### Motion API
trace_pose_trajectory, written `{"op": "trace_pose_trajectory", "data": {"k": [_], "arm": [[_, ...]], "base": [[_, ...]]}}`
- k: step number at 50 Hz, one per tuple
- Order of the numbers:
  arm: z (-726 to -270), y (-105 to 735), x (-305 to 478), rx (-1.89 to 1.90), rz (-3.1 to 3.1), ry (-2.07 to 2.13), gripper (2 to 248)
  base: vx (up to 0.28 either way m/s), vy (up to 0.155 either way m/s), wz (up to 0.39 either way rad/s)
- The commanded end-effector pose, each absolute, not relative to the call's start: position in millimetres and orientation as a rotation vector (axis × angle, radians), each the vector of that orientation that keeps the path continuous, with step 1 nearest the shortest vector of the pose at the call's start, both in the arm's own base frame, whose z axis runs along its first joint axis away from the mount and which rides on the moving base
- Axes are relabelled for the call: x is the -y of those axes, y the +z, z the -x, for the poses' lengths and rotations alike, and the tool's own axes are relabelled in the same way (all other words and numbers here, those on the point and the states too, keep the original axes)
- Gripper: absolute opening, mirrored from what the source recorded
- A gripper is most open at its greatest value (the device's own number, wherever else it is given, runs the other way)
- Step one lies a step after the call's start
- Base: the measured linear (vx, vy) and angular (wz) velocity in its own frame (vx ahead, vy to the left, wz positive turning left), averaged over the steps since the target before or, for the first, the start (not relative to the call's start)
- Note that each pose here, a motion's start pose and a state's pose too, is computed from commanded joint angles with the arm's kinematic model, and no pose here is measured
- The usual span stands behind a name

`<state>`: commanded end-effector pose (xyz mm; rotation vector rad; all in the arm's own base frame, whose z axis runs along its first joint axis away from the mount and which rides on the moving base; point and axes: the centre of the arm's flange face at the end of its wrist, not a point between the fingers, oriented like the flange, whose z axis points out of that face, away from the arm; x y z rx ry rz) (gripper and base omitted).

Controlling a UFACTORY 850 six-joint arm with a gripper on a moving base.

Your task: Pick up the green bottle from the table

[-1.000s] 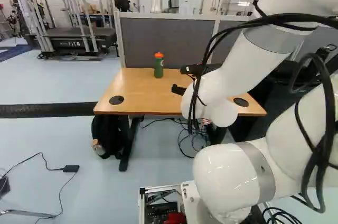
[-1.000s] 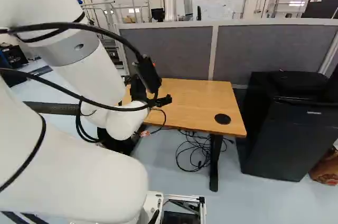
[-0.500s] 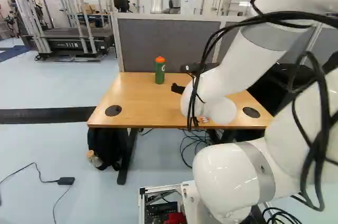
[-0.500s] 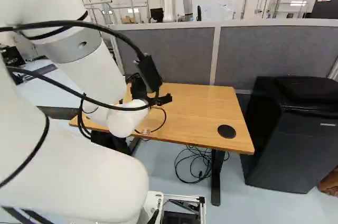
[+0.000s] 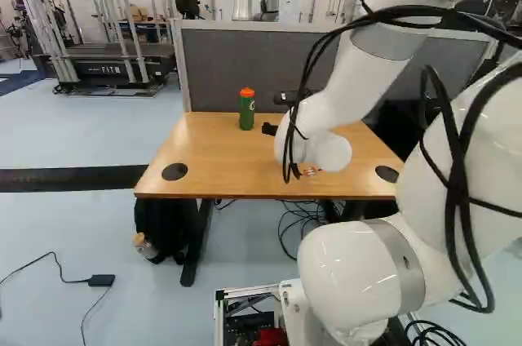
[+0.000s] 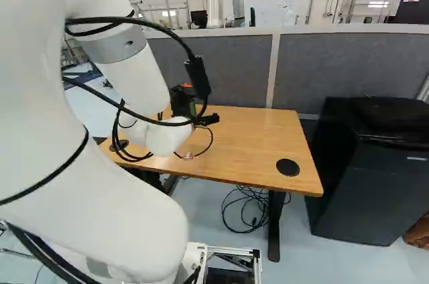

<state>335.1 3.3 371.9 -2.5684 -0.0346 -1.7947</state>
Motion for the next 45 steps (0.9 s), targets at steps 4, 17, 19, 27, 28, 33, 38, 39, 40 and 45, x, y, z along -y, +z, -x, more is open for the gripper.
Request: {"op": "trace_pose_trajectory", "data": {"k": [4, 17, 19, 27, 28, 33, 38, 39, 40, 45], "arm": [[-343.2, 372.3, -5.8, 0.062, 2.564, -1.79, 247], [-368.7, 373.0, -16.5, 0.16, 2.541, -1.774, 247], [-372.9, 373.0, -18.5, 0.176, 2.537, -1.772, 247], [-388.4, 373.0, -25.4, 0.223, 2.523, -1.765, 247], [-390.5, 373.0, -26.2, 0.228, 2.521, -1.764, 247], [-400.9, 372.9, -30.1, 0.246, 2.513, -1.762, 247], [-411.4, 372.7, -33.4, 0.257, 2.507, -1.762, 247], [-413.5, 372.6, -34.0, 0.259, 2.506, -1.762, 247], [-416.0, 372.3, -34.7, 0.26, 2.506, -1.762, 247], [-426.6, 369.0, -37.5, 0.266, 2.507, -1.754, 247]], "base": [[0.0, 0.0, 0.0], [0.0, 0.0, 0.0], [0.0, 0.0, 0.0], [0.0, 0.0, 0.0], [0.0, 0.0, 0.0], [0.0, 0.0, 0.0], [0.0, 0.0, 0.0], [0.0, 0.0, 0.0], [0.0, 0.0, 0.0], [0.0, 0.0, 0.0]]}}
